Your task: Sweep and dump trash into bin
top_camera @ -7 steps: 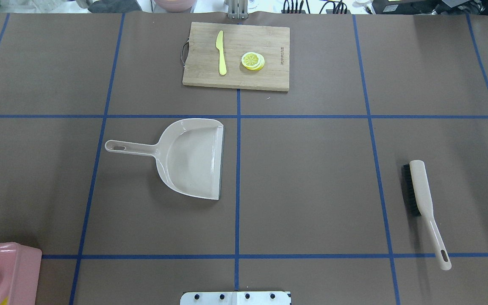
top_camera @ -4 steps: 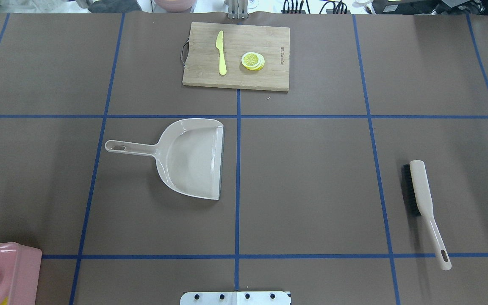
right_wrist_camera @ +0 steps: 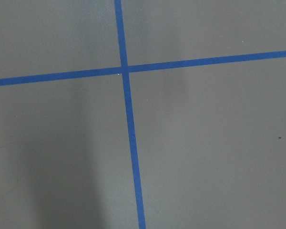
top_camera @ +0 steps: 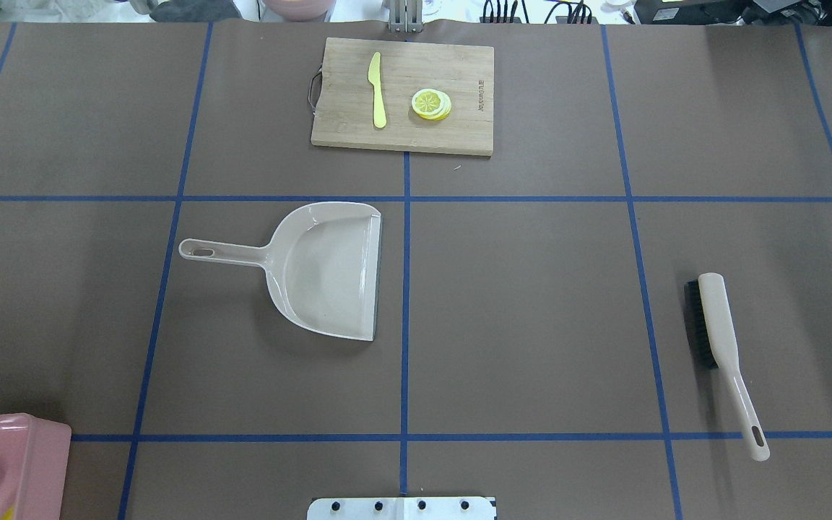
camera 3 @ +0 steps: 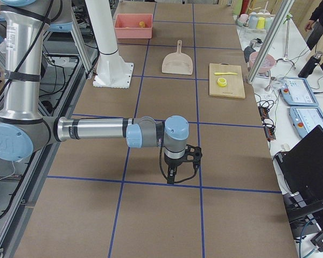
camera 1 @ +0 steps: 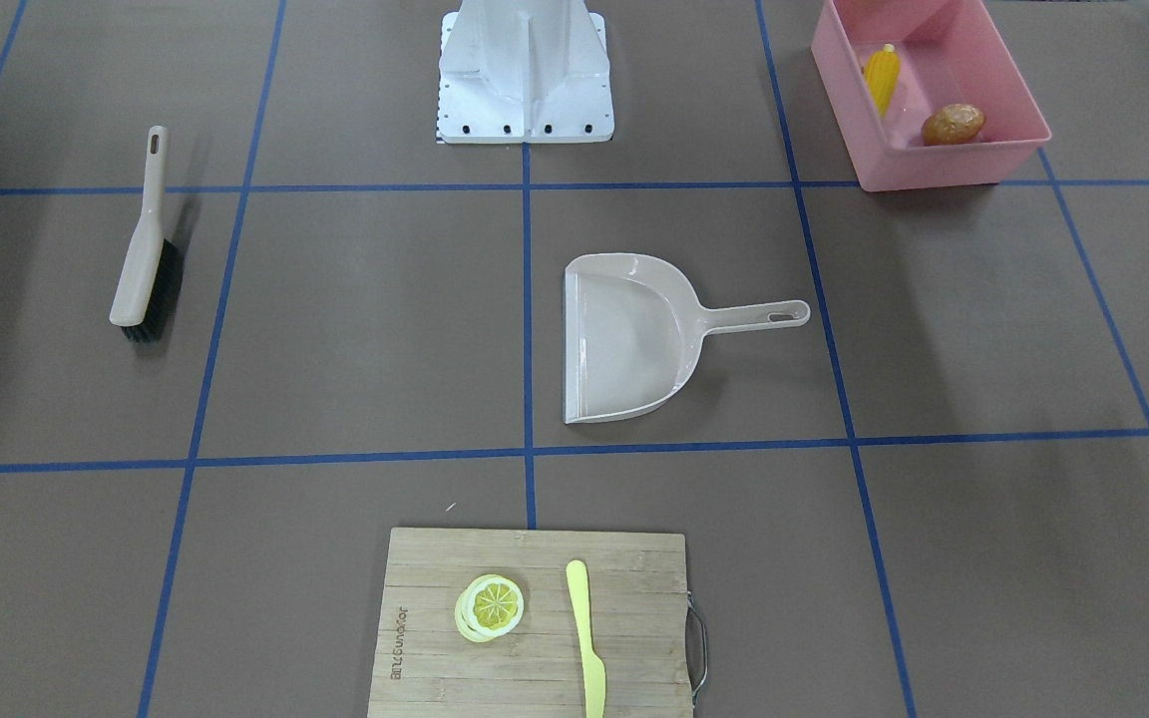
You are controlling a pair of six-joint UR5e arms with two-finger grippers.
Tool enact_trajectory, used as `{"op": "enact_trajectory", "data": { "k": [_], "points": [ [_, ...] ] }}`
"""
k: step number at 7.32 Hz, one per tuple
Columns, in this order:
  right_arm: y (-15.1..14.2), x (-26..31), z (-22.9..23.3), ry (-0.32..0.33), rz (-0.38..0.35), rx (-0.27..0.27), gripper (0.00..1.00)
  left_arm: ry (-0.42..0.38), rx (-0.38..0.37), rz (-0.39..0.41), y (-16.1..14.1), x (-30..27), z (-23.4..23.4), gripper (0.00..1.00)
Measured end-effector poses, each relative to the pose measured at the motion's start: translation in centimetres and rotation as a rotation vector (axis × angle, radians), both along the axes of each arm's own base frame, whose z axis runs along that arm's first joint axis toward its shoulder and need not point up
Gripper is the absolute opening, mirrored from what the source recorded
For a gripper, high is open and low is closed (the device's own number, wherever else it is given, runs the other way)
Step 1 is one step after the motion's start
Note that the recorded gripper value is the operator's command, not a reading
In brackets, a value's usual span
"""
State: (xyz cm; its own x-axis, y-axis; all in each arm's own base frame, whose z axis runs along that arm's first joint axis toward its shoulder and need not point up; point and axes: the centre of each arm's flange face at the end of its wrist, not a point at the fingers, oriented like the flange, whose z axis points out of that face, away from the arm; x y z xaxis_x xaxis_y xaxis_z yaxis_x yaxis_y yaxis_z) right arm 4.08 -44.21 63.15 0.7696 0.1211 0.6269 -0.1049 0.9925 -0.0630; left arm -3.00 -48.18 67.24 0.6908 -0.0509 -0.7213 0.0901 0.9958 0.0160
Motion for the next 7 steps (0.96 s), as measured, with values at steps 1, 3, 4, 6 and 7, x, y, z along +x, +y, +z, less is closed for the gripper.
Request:
{"op": "enact_trajectory", "data": {
  "k": [1,3,4,6,7],
  "points": [
    [0.0,0.0,0.0,0.0,0.0,0.0,1.0,0.0,0.002,0.0,-0.1,0.01,-0.09,0.99],
    [0.02,0.0,0.03,0.0,0.0,-0.001,1.0,0.002,0.006,0.0,-0.09,0.03,-0.35,0.99],
    [0.0,0.0,0.0,0.0,0.0,0.0,1.0,0.003,0.005,-0.001,0.03,-0.05,-0.3,0.99],
    [0.0,0.0,0.04,0.0,0.0,-0.001,1.0,0.0,0.007,-0.003,0.47,-0.2,-0.34,0.99],
    [0.0,0.0,0.09,0.0,0.0,-0.001,1.0,-0.002,0.013,-0.003,0.84,-0.26,-0.59,0.99]
  ]
}}
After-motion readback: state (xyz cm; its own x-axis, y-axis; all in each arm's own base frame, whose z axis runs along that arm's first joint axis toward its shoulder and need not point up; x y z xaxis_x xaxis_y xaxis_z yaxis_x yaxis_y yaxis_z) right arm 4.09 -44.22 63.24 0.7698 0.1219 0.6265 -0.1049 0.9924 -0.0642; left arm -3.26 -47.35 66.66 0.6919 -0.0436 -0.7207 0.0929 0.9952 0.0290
